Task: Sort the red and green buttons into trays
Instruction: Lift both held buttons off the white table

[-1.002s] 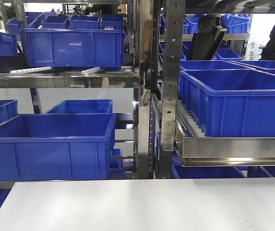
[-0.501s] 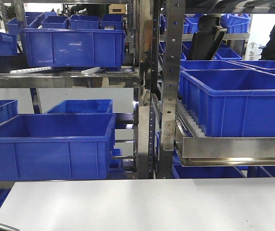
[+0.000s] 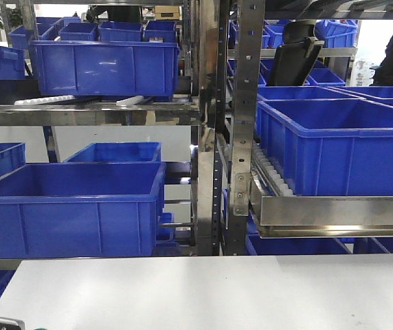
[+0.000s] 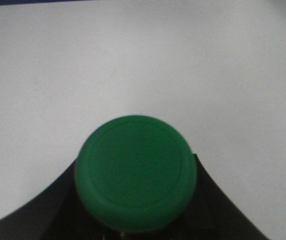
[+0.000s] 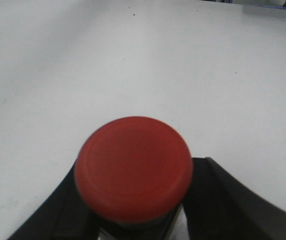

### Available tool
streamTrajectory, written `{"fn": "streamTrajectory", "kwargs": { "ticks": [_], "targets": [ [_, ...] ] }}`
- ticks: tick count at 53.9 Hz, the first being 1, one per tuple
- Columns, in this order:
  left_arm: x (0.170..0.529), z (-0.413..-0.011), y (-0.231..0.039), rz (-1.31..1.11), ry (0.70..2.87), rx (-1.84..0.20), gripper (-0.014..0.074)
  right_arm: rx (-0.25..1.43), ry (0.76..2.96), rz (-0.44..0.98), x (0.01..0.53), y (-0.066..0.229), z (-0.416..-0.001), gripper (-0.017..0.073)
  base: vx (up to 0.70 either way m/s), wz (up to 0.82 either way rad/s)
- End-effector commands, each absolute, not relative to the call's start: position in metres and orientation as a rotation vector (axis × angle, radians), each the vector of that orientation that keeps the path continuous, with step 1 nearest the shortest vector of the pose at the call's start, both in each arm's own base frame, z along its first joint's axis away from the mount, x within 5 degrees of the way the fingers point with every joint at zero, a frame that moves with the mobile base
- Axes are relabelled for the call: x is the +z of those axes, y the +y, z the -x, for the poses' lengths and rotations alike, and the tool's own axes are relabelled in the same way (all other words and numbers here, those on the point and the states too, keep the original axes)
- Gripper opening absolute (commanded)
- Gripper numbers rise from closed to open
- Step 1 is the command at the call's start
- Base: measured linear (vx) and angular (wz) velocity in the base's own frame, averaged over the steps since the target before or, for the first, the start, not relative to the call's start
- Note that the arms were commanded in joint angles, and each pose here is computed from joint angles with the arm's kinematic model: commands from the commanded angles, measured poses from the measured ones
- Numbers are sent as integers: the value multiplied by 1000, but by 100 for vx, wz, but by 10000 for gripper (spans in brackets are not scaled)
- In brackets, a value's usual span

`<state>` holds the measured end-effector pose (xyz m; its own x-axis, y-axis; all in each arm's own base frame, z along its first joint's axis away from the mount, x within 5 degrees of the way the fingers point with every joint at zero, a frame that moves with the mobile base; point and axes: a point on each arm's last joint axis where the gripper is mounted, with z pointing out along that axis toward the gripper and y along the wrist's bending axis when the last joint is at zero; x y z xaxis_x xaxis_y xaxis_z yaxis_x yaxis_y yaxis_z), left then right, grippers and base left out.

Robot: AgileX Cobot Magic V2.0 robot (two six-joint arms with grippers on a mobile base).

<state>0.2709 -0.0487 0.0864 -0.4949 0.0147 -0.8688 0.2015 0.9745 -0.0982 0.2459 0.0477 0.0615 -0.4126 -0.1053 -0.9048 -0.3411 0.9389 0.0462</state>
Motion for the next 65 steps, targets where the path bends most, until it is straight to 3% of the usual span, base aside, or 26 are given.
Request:
{"fn": "streamTrajectory", "kwargs": {
  "ticks": [1,14,20,29,39,53,59,65],
  "targets": [
    [124,-277,-55,-132,1916,-328,-7,258,1846,301,79,47,-251,-13,0,0],
    [165,-264,-53,-57,1964,-370,-3,342,1829,339,85,53,-249,-11,0,0],
    [186,-253,-48,-53,1981,-327,-3,408,1823,289,100,55,-249,-10,0,0],
    [219,-234,-43,-50,1948,-286,-3,493,1824,138,135,53,-248,-10,0,0],
    [246,-212,-35,-23,1955,-236,-3,528,1711,165,190,55,-240,-10,0,0],
    [291,-188,-24,-98,2002,-71,-3,447,1696,180,270,48,-209,-10,0,0],
    [295,-175,-28,-126,2028,-104,-3,378,1666,171,299,42,-189,-10,0,0],
    [295,-163,-36,-217,2070,-162,-3,350,1578,268,317,43,-161,-10,0,0]
  ]
}}
